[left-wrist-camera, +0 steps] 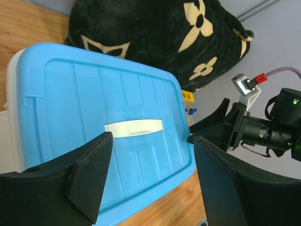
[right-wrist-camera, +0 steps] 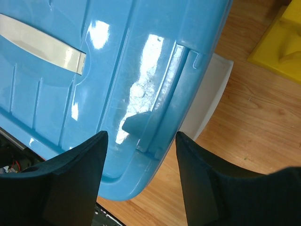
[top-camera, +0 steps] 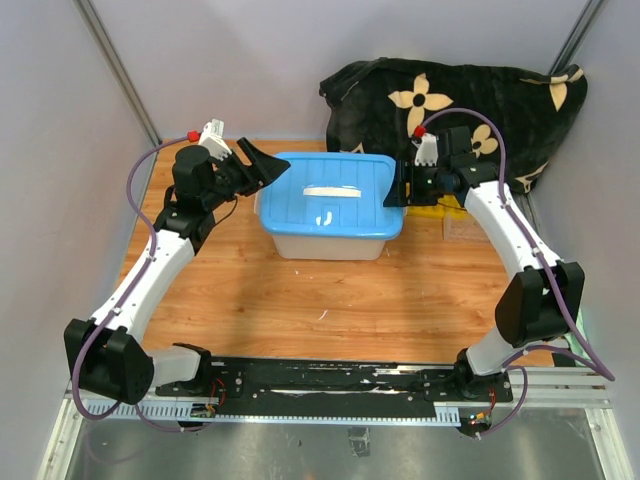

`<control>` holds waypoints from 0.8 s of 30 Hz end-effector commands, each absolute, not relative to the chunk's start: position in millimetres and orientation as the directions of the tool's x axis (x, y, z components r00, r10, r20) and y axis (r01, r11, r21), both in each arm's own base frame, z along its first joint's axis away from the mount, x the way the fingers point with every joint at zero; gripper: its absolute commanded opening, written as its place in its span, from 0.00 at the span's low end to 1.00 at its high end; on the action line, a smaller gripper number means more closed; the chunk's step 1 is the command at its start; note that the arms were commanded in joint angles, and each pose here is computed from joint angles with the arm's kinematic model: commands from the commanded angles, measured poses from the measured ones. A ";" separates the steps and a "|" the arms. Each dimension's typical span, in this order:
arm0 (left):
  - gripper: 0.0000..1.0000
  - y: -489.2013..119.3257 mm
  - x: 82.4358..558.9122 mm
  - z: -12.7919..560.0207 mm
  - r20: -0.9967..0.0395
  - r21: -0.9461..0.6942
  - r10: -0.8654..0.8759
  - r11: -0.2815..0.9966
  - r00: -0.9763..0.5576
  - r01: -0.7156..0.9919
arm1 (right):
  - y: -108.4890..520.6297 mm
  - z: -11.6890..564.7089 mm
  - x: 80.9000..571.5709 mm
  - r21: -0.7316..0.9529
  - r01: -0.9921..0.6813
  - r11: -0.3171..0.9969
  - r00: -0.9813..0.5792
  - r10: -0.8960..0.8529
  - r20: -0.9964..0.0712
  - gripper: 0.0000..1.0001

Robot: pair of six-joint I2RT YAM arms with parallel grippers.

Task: Organize the chemistry lab equipment
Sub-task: Close the lid of the storage box.

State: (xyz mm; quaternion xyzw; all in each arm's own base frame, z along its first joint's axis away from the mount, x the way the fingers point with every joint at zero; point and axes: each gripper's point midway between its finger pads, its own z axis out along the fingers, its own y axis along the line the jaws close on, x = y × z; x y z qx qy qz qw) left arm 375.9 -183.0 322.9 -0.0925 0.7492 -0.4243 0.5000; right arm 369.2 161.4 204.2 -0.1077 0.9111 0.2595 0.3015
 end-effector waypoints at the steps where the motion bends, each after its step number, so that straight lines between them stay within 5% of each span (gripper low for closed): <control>1: 0.73 -188.1 376.0 326.7 -0.688 -0.715 -0.545 0.621 -0.480 0.320 | 168.4 215.2 378.2 0.376 -0.392 0.840 -0.762 -0.066 -0.644 0.61; 24: 0.72 -204.4 378.4 306.3 -0.668 -0.729 -0.518 0.599 -0.534 0.331 | 183.8 226.1 402.5 0.346 -0.436 0.831 -0.709 -0.080 -0.700 0.61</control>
